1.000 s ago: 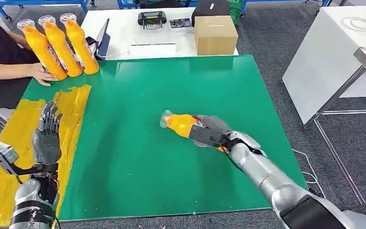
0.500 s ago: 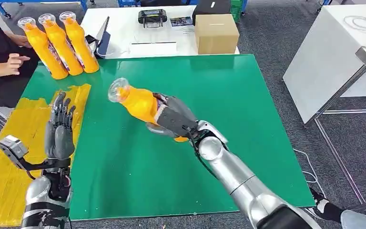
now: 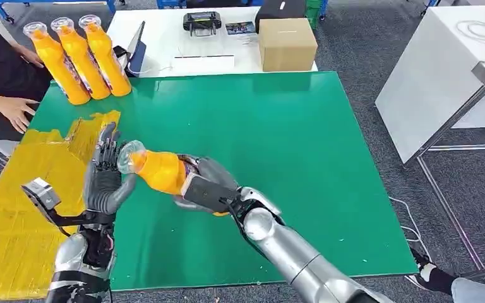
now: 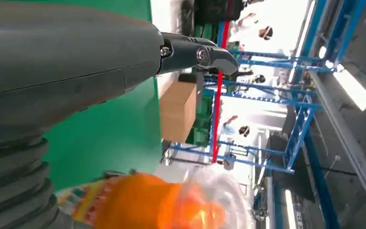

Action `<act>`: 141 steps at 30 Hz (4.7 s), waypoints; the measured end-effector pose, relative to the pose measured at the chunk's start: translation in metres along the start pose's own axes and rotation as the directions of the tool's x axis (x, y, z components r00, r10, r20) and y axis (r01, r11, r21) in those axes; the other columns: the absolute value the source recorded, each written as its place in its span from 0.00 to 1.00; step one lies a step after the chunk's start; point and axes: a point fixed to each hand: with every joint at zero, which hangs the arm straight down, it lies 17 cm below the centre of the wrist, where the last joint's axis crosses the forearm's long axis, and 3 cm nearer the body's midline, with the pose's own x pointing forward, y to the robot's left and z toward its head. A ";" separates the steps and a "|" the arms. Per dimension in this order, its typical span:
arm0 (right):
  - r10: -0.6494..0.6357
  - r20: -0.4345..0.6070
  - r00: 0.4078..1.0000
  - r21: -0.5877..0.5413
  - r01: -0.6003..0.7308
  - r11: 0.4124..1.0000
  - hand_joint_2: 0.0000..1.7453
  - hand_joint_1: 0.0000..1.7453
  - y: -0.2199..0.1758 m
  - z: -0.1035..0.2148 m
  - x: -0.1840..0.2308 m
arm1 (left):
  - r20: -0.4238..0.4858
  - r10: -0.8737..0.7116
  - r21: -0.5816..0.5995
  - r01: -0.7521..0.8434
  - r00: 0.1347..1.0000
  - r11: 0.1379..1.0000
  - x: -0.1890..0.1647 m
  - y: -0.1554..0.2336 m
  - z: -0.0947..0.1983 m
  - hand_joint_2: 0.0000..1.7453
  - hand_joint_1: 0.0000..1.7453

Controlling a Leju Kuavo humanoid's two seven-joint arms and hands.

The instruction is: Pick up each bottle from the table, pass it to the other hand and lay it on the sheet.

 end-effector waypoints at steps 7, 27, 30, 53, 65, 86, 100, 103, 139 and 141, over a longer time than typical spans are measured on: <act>0.000 -0.025 1.000 0.006 0.000 1.000 1.00 1.00 0.005 0.007 -0.012 | -0.007 0.016 -0.020 -0.016 1.000 1.000 -0.003 -0.011 0.000 1.00 0.00; 0.014 -0.033 0.999 0.007 -0.014 1.000 1.00 1.00 0.006 0.009 -0.017 | -0.153 0.305 -0.072 -0.318 0.940 0.945 -0.030 -0.048 0.031 1.00 0.00; 0.018 -0.032 0.999 0.008 -0.017 1.000 1.00 1.00 0.006 0.008 -0.016 | -0.160 0.314 -0.072 -0.328 0.936 0.942 -0.032 -0.050 0.033 1.00 0.00; 0.058 -0.026 0.998 0.158 -0.053 0.986 1.00 1.00 0.081 0.011 -0.011 | -0.141 0.293 -0.046 -0.302 0.946 0.952 -0.030 -0.036 0.034 1.00 0.00; 0.072 -0.040 0.997 0.200 -0.063 0.978 1.00 1.00 0.098 0.018 -0.020 | -0.136 0.283 -0.031 -0.289 0.949 0.957 -0.030 -0.024 0.040 1.00 1.00; 0.088 -0.042 0.995 0.214 -0.077 0.974 1.00 1.00 0.099 0.016 -0.024 | -0.175 0.270 -0.088 -0.288 0.947 0.954 -0.038 -0.027 0.051 1.00 1.00; 0.101 -0.027 0.995 0.200 -0.093 0.975 1.00 1.00 0.086 0.016 -0.021 | -0.170 0.258 -0.097 -0.277 0.951 0.956 -0.037 -0.026 0.053 1.00 1.00; 0.103 -0.022 0.994 0.197 -0.096 0.976 1.00 1.00 0.084 0.016 -0.019 | -0.168 0.259 -0.099 -0.277 0.951 0.956 -0.037 -0.027 0.053 1.00 1.00; 0.235 0.029 0.971 -0.054 -0.234 0.971 0.00 0.00 -0.070 0.029 0.000 | 0.013 -0.990 -0.139 0.980 0.144 0.141 -0.002 0.135 0.017 1.00 1.00; 0.237 0.028 0.971 -0.052 -0.235 0.971 0.00 0.00 -0.070 0.030 -0.001 | 0.028 -0.992 -0.152 0.982 0.120 0.114 -0.008 0.130 0.018 1.00 1.00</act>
